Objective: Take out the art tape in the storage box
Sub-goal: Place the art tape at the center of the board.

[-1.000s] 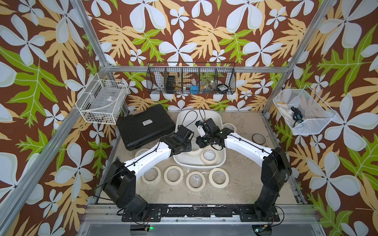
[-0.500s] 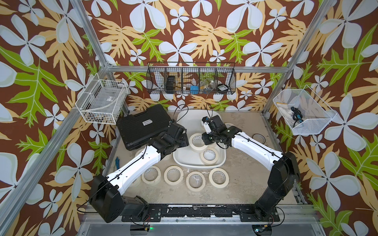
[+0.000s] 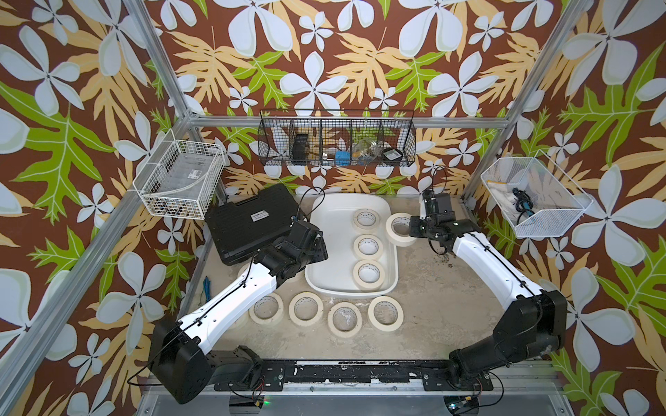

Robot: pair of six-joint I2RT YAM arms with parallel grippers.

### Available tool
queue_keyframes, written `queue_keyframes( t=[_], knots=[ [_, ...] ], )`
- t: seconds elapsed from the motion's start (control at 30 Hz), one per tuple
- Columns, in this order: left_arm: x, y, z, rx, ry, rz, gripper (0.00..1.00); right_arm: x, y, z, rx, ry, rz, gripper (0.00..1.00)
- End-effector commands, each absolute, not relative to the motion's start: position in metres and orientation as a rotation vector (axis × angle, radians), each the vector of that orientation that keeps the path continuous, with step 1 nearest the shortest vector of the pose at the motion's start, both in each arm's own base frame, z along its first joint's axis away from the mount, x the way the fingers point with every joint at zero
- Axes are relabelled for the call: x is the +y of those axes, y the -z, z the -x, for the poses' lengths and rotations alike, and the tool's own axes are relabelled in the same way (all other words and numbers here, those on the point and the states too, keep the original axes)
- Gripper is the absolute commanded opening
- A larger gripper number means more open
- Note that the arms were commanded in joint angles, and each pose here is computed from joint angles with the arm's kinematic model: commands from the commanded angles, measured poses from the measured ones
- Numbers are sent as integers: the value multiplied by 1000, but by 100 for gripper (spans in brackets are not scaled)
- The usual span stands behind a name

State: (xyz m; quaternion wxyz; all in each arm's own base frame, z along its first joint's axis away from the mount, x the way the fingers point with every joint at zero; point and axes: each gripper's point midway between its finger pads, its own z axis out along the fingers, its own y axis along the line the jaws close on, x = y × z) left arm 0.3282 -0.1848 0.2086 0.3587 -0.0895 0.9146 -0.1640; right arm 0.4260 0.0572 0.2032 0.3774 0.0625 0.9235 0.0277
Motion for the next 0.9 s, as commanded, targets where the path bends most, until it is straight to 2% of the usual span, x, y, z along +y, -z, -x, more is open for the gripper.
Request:
queue_keyframes(
  t=[0.0,0.33,0.6,0.87],
  knots=[
    [-188,-207,-328,2362,446,215,69,19,-206,-437,2274,-31,-329,0],
    [-185,-200,-321,2376,444,208,69,-49,-155,-435,2191,155,-630,0],
    [-184,-194,-317,2389,445,211,69,-79,-126,-446,2151,352,-726,0],
    [-183,-194,-316,2391,444,212,68,-91,-101,-462,2183,376,-741,0]
  ],
)
